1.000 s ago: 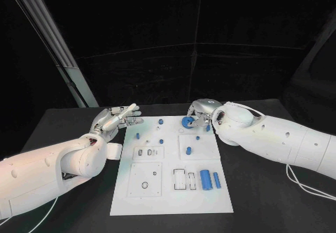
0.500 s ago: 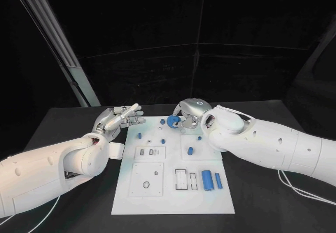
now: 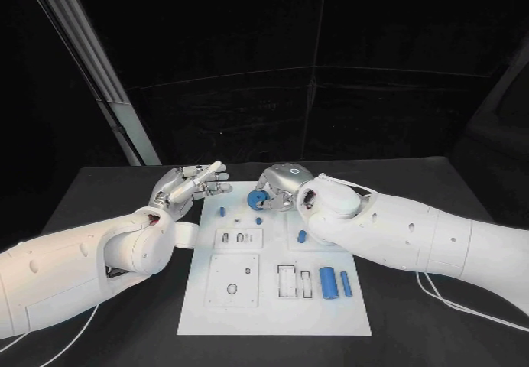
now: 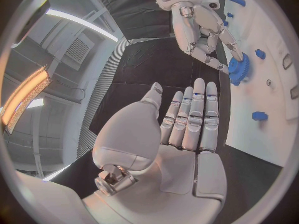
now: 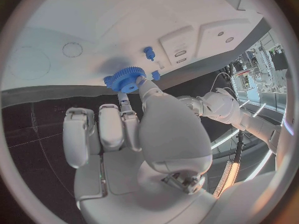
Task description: Assemble the parts on the task board
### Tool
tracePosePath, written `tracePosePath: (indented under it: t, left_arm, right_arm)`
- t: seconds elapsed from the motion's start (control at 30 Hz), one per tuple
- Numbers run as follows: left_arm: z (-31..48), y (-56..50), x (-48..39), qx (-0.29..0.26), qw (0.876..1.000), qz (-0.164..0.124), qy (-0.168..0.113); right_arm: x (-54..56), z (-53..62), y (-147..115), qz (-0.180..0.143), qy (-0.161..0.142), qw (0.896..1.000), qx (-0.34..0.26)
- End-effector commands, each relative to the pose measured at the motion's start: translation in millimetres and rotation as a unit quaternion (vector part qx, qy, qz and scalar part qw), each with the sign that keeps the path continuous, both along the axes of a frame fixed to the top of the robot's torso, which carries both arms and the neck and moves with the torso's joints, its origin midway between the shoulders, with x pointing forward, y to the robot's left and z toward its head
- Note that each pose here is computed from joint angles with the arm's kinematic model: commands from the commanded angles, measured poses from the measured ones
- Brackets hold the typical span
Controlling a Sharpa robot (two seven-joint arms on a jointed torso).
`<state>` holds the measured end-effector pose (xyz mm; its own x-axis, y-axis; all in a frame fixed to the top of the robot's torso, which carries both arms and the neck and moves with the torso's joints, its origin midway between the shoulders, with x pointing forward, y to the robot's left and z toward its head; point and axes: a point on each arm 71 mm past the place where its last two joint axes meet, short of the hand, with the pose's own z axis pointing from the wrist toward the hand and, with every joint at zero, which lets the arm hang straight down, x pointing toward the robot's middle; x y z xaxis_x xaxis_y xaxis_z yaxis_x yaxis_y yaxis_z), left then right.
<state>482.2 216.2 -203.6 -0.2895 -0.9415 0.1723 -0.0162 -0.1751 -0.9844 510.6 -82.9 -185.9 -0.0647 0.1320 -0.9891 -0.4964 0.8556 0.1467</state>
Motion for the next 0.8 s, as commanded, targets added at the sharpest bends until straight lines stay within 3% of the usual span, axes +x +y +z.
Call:
tracePosePath:
  t: [0.03,0.8]
  left_arm:
    - [1.9,-2.4,-0.1,-0.002,1.000,-0.008,-0.005]
    - [1.7,-3.2,0.3,-0.002,1.000,-0.009,-0.005]
  right_arm:
    - [2.4,-1.8,3,-0.001,-0.001,1.000,-0.012]
    - [11.4,-8.3,15,-0.006,-0.006,1.000,-0.026]
